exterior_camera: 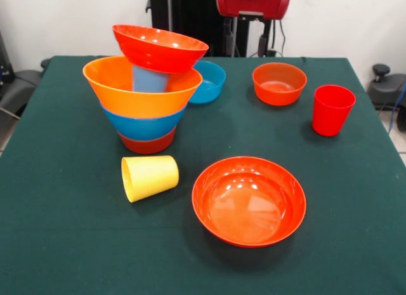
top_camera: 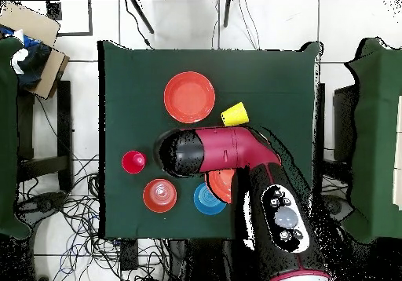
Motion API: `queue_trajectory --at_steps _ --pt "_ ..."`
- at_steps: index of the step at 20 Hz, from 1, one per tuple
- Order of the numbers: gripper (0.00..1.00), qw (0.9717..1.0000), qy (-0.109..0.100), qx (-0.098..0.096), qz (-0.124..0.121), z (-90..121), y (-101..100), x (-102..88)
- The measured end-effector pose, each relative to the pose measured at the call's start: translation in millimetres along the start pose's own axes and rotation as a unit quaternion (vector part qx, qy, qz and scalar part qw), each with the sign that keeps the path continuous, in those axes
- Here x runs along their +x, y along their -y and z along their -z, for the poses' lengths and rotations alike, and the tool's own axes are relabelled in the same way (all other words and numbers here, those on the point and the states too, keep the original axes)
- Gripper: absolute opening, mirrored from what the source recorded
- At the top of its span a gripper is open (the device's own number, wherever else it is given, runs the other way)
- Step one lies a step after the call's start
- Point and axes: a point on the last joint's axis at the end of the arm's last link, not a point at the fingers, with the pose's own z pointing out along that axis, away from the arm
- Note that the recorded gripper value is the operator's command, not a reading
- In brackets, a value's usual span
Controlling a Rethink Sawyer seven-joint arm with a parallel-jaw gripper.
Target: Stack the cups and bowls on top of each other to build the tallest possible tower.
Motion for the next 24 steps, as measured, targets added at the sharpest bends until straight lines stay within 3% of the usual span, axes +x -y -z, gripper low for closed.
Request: queue_trajectory --at_steps 7,17,24 --pt "1.0 1.0 0.003 0.006 -0.003 -6 2 5.0" --pt "1.0 0.9995 0.031 0.009 -0.006 -10 -7 7.4" --pt "1.0 0.9994 0.033 0.004 -0.013 -26 -16 15.9"
